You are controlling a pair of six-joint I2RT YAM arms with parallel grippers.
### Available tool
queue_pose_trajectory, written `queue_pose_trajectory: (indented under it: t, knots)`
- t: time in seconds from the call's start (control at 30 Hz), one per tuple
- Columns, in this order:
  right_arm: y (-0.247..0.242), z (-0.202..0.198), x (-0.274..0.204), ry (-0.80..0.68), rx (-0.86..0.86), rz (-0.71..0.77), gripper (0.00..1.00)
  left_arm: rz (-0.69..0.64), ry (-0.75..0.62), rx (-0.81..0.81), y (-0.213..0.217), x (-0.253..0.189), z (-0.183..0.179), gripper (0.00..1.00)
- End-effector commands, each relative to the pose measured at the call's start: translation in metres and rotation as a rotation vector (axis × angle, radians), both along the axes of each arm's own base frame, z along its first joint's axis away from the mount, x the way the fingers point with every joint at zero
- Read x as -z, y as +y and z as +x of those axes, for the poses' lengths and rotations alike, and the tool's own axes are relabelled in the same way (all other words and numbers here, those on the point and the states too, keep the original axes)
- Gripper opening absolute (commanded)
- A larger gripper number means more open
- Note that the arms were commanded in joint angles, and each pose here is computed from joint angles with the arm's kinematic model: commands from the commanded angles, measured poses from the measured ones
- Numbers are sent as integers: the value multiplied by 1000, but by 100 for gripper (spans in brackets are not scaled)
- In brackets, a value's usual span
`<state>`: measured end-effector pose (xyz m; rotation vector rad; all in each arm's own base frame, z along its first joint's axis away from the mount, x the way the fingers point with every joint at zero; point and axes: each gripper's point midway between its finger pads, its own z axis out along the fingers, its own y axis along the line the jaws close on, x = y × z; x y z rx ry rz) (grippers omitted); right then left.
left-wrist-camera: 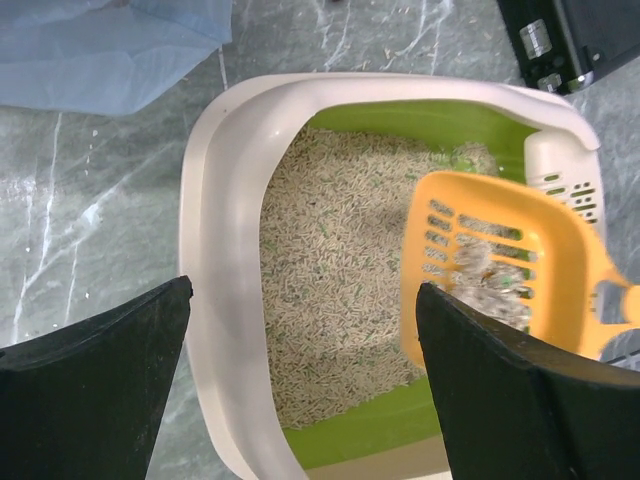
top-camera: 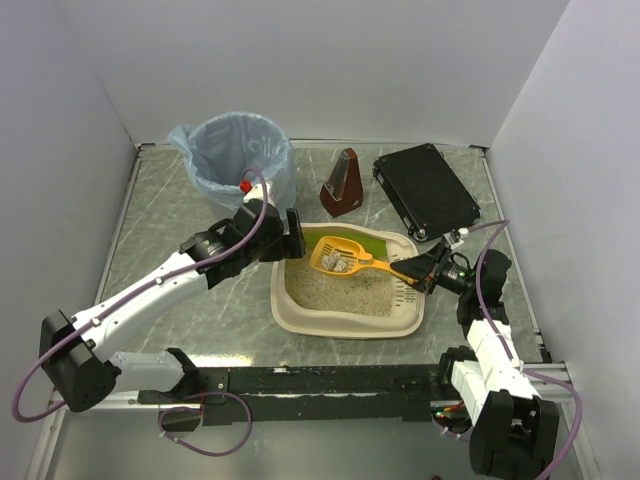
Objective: Clean the litter box
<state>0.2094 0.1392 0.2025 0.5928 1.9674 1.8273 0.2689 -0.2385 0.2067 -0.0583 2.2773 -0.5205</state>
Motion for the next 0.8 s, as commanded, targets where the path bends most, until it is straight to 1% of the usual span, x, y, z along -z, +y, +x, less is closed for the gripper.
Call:
queue_pose_trajectory:
  t: [0.0,0.03,0.07,0.1,0.17,0.23,0.27,0.3,0.33,0.37,0.4,0.43,0.5,0.6,0.77]
  knots:
    - [1,8,-8,-59,24,-48,0,-59,-45,-29,1,-17,1,97]
    - [4,5,-18,-104,-3,-31,0,-65,-42,-33,1,-18,1,97]
    - [6,-2,-14,-88,-31,-14,0,-69,-37,-30,1,-18,-1,97]
    - [4,-2,-13,-78,-20,-9,0,-72,-35,-30,1,-17,-1,97]
    - [0,12,-10,-105,56,-55,0,-79,-45,-30,1,-17,-1,97]
    - [14,2,-26,-139,-37,-23,0,-62,-24,-38,3,-13,-3,97]
    - [18,-4,-27,-120,-65,-20,0,-60,-21,-43,4,-16,-3,97]
    - [17,-6,-27,-110,-65,-40,0,-55,-13,-49,7,-13,-5,97]
    - [12,4,-26,-173,-18,-129,0,-65,-31,-59,10,-16,-5,97]
    - [10,3,-16,-111,-10,-152,0,-61,-26,-68,12,-8,-6,97]
    - [11,2,-18,-139,-21,-157,0,-68,-28,-75,13,-8,-7,97]
    - [13,-2,-15,-111,-37,-123,0,-72,-25,-76,16,-8,-10,97]
    - [14,-9,-18,-133,-58,-98,0,-73,-18,-85,19,-6,-13,97]
    - [9,-5,-14,-150,-30,-140,0,-51,-32,-148,36,-2,-14,97]
    - [14,4,-50,-252,-4,-147,0,-69,-51,-182,46,-7,-19,97]
